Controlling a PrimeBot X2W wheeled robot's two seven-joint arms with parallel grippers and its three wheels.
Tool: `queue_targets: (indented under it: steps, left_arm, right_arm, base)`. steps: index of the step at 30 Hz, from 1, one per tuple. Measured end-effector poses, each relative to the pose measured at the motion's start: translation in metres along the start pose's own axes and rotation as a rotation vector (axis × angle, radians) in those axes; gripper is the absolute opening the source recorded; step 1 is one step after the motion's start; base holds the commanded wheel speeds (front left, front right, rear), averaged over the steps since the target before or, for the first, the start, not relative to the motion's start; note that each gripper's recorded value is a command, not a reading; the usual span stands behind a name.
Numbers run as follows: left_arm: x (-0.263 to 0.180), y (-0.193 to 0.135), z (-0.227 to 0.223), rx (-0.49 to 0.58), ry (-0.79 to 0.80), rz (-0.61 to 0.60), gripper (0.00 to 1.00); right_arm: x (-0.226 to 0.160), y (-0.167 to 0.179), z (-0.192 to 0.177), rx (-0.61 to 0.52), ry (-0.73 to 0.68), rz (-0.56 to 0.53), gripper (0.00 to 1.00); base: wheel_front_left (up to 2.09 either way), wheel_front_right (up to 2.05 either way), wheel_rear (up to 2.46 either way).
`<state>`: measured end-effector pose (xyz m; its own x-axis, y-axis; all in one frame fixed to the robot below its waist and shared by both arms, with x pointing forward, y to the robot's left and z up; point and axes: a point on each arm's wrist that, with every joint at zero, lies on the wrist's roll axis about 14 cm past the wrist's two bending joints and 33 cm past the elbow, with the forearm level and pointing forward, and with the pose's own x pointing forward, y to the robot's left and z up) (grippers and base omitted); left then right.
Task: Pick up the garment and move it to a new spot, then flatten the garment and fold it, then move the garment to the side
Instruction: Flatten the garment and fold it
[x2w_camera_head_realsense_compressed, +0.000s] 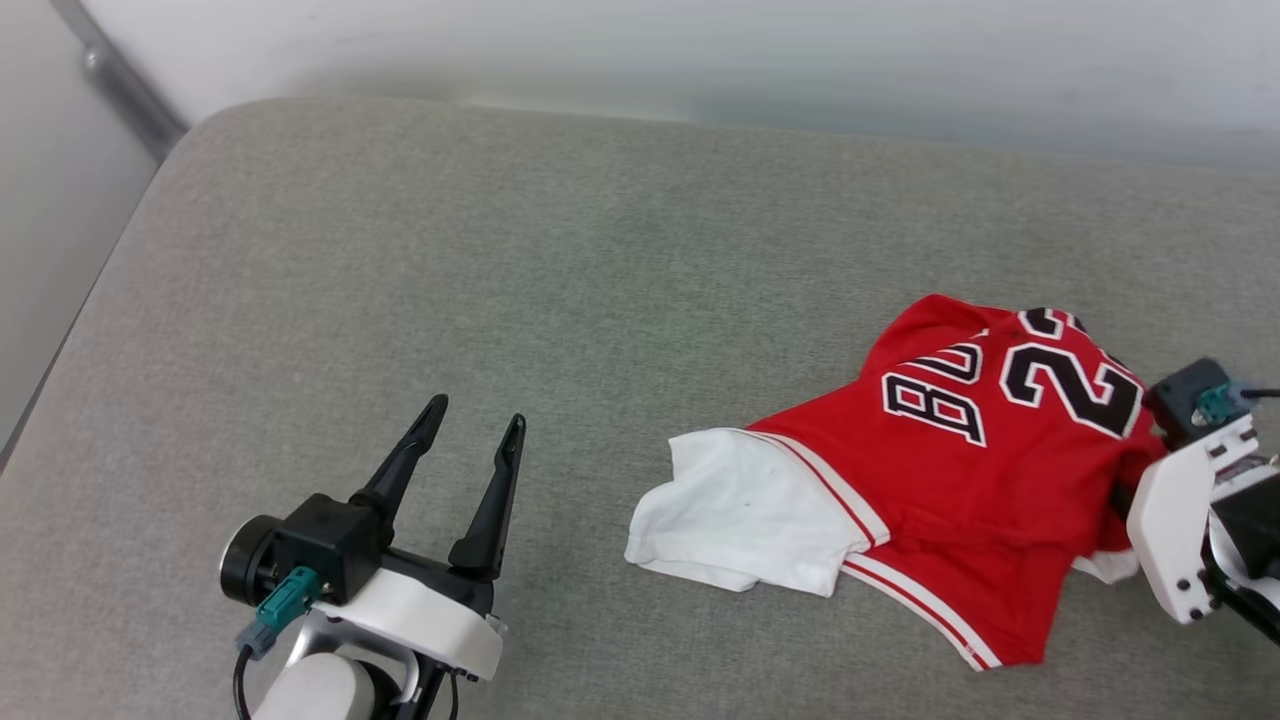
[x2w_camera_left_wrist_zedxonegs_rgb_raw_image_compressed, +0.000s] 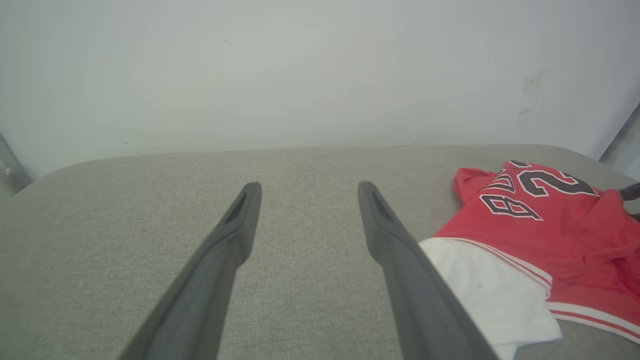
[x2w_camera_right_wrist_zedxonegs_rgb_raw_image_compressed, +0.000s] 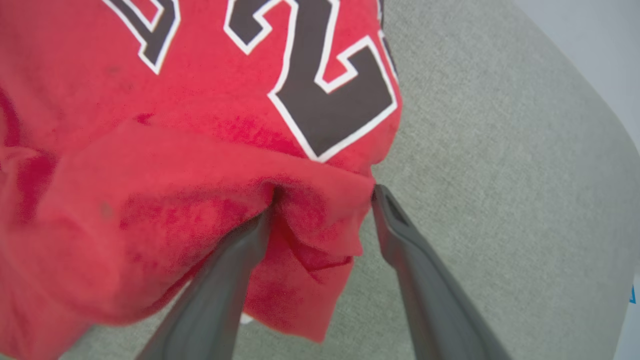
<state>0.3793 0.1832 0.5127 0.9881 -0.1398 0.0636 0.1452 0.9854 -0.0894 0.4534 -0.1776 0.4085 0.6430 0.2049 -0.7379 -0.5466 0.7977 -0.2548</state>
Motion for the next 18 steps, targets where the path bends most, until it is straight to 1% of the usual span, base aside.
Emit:
queue_targets:
  steps: [4,9,12,14,18]
  left_arm:
    - [0.005,-0.007,0.002,0.001,-0.007,-0.028,1.0]
    - [0.009,-0.02,0.004,-0.012,-0.018,-0.073,1.0]
    - [0.012,-0.029,0.005,-0.016,-0.019,-0.103,1.0]
    - [0.014,-0.036,0.005,-0.018,-0.022,-0.125,1.0]
    - [0.019,-0.047,0.005,-0.024,-0.023,-0.162,1.0]
  right_arm:
    - [-0.012,-0.009,0.03,0.093,-0.176,-0.034,1.0]
    - [-0.044,-0.028,0.064,0.22,-0.436,-0.108,1.0]
    - [-0.064,-0.032,0.065,0.294,-0.541,-0.151,1.0]
    - [-0.076,-0.032,0.061,0.328,-0.596,-0.18,1.0]
    - [-0.1,-0.035,0.052,0.437,-0.714,-0.252,1.0]
  base:
    - [0.0,0.0,0.0]
    - [0.0,0.0,0.0]
    - [0.0,0.0,0.0]
    - [0.0,0.0,0.0]
    - [0.0,0.0,0.0]
